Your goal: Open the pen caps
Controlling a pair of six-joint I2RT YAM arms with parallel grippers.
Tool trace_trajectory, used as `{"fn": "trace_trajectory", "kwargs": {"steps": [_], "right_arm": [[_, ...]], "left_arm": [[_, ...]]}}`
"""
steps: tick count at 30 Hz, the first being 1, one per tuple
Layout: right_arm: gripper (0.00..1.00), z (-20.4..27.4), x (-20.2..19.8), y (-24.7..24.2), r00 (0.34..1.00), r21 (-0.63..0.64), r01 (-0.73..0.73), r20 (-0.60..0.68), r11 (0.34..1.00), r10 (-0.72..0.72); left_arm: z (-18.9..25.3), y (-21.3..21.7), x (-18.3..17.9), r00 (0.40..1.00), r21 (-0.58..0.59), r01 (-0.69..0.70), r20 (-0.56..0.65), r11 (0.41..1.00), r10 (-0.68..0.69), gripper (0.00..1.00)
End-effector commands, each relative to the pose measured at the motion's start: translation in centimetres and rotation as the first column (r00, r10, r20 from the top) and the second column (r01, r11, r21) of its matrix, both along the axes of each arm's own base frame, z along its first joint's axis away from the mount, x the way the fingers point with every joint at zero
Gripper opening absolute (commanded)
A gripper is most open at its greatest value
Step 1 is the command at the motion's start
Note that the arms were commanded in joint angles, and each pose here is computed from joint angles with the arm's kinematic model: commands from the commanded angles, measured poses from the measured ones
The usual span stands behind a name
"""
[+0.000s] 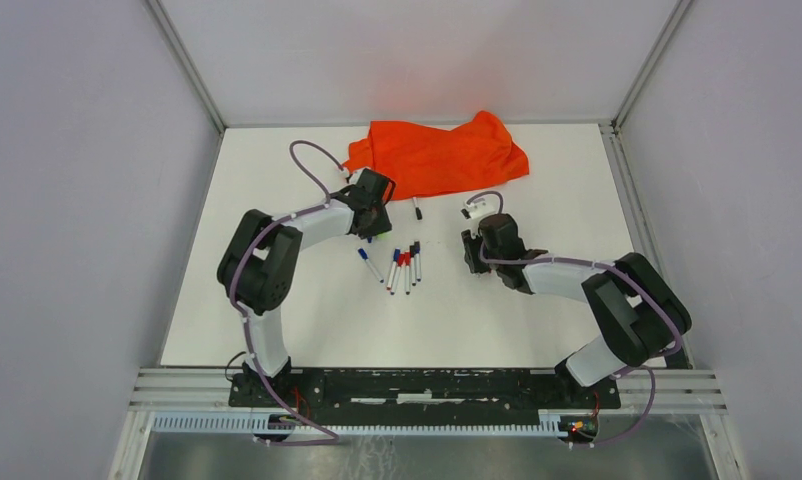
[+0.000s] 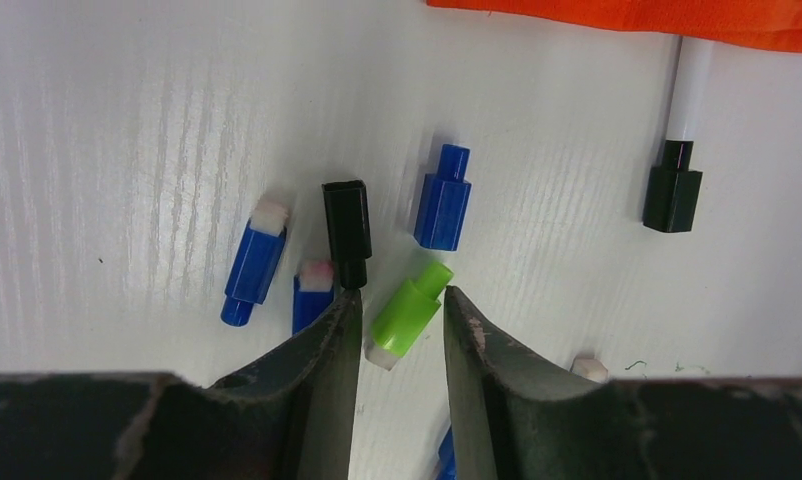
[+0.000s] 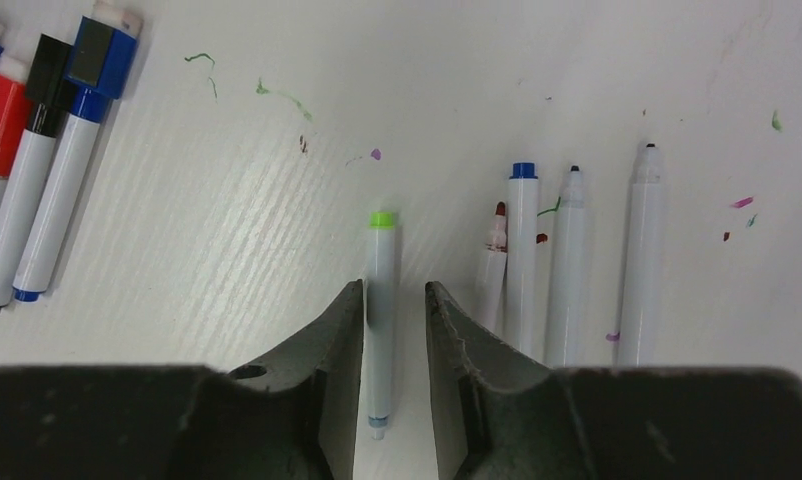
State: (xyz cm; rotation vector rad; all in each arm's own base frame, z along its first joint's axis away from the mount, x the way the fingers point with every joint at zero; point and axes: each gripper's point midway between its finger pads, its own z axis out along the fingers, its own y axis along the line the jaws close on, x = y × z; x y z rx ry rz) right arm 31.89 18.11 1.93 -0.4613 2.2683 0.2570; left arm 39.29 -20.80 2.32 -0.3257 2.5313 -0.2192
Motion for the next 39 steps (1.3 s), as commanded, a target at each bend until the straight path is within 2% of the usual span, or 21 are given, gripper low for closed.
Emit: {"fn": "trace_trajectory", "kwargs": {"steps": [1, 11, 24, 39], "right_arm": [[0.34, 4.4, 2.2, 1.4, 0.992, 0.033, -0.019, 0.124, 0.999, 0.014], [0.36, 9.0, 5.7, 5.6, 0.984, 0.085, -0.086, 0.162, 0.993, 0.071], [0.37, 5.8, 2.9, 10.7, 0.983, 0.090, -0.175, 0.073, 0.981, 0.168], [0.37, 2.6, 0.9, 12.5, 0.984, 0.029, -0.175, 0.006, 0.984, 0.175]], "left_arm": [[2.4, -0.4, 0.7, 0.997, -0.036, 0.036, 0.065, 0.999, -0.033, 0.42], [6.0, -1.4, 1.0, 0.990, -0.107, 0.058, 0.131, 0.993, -0.044, 0.45], [8.2, -1.8, -0.4, 0.982, -0.206, 0.071, 0.187, 0.976, -0.032, 0.44], [9.1, -1.2, -1.9, 0.975, -0.242, 0.070, 0.221, 0.968, -0.015, 0.45]]}}
